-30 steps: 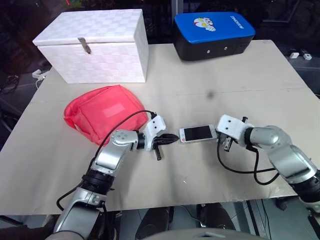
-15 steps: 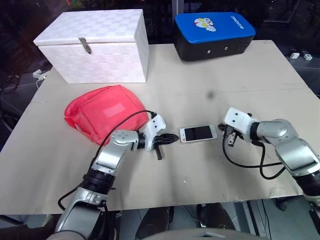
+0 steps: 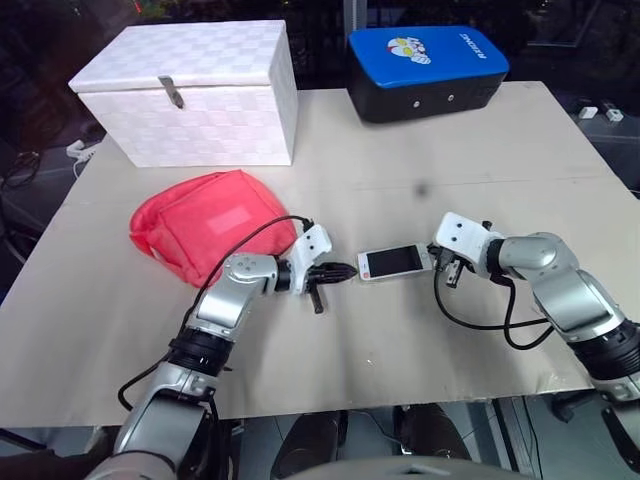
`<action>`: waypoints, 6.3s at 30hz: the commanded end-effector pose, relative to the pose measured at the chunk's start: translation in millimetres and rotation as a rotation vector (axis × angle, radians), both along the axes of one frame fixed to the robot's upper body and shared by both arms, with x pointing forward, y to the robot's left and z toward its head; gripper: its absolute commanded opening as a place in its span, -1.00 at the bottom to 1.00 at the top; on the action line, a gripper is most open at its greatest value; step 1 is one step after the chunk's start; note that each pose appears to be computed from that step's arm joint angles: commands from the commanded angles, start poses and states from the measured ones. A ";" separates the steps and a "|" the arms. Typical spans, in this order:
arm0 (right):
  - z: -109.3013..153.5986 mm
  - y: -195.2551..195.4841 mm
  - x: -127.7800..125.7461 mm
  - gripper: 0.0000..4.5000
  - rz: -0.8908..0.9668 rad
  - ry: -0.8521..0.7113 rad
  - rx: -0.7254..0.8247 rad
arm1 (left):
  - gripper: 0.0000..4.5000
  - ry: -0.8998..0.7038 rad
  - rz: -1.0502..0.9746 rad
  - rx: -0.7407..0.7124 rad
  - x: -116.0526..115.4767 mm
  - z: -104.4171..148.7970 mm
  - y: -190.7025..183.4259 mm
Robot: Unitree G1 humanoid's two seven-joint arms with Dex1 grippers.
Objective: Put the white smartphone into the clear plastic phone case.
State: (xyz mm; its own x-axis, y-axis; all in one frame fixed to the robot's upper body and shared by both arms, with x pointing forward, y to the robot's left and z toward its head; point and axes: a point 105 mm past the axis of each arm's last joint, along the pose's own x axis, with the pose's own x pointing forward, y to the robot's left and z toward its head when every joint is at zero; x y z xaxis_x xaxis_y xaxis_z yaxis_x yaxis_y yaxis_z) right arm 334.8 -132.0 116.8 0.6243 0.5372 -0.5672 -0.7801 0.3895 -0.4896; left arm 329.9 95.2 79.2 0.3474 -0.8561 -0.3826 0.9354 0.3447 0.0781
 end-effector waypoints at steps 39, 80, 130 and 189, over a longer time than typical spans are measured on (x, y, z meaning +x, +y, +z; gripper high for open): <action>50.5 55.6 -13.4 -1.00 0.227 0.035 0.346 | -0.96 0.041 0.072 -0.036 -7.7 10.2 2.9; -8.4 27.8 -9.4 -1.00 -0.013 0.013 0.205 | -0.96 -0.011 0.165 0.044 14.9 16.3 47.5; -90.1 6.7 -12.9 -1.00 -0.032 0.582 0.053 | -0.96 0.018 0.048 0.022 3.5 -10.6 -13.3; 15.2 -0.4 -30.2 -0.44 0.087 0.000 0.487 | -0.64 -0.075 0.155 -0.337 -14.2 43.6 -4.3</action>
